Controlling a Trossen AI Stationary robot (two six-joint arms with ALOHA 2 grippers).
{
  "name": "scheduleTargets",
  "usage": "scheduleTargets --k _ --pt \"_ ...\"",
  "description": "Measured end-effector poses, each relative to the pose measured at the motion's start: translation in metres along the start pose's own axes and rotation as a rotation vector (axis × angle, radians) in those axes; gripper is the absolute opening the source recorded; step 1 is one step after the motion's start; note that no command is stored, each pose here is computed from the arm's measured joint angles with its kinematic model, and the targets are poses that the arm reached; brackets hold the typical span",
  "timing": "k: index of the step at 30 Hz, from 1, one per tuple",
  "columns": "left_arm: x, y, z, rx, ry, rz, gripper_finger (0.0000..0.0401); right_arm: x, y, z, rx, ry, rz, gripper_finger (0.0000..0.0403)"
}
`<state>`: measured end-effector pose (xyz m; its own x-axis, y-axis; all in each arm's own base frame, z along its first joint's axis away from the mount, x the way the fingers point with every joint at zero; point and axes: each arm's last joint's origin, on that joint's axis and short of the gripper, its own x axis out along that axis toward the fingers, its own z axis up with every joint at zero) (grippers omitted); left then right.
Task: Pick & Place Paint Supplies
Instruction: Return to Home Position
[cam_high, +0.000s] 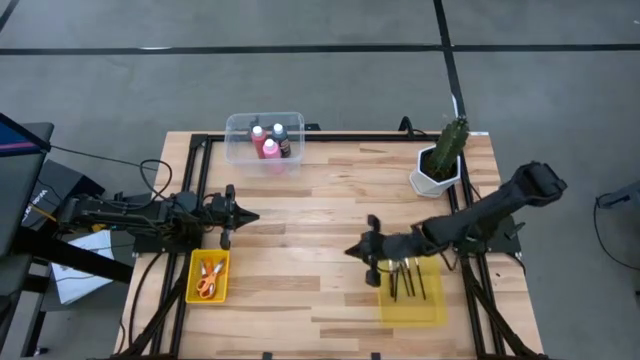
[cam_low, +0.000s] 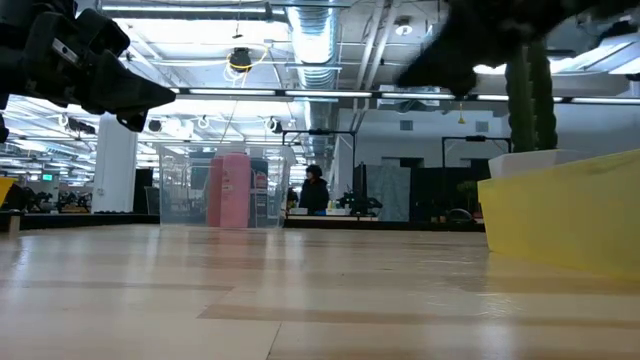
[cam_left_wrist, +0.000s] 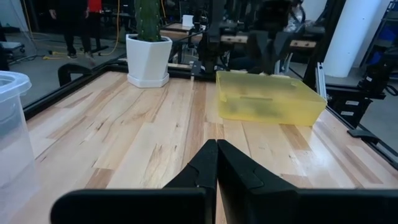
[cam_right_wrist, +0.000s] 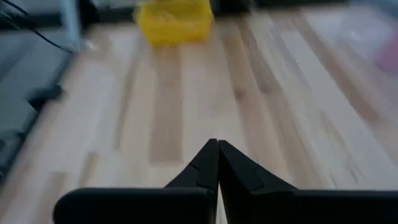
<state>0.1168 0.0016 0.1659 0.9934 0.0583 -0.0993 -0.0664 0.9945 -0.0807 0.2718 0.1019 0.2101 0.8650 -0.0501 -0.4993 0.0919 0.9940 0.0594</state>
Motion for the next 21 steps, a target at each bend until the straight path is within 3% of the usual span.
scheduleTargets --k 3,8,15,21 --pt "0.0 0.0 0.001 0.0 -0.009 -0.001 0.0001 0.013 -0.009 0.011 -0.041 -0.063 0.084 0.0001" --pt "0.0 0.0 0.002 -0.001 -0.016 -0.002 0.0001 0.031 -0.037 0.017 -0.094 -0.086 0.119 0.0001" --pt "0.0 0.0 0.002 -0.001 -0.023 -0.003 0.0001 0.03 -0.081 0.032 -0.16 -0.129 0.042 0.0" --pt "0.0 0.0 0.003 -0.001 -0.028 -0.006 0.0001 0.011 -0.095 0.047 -0.198 -0.208 0.016 0.0"
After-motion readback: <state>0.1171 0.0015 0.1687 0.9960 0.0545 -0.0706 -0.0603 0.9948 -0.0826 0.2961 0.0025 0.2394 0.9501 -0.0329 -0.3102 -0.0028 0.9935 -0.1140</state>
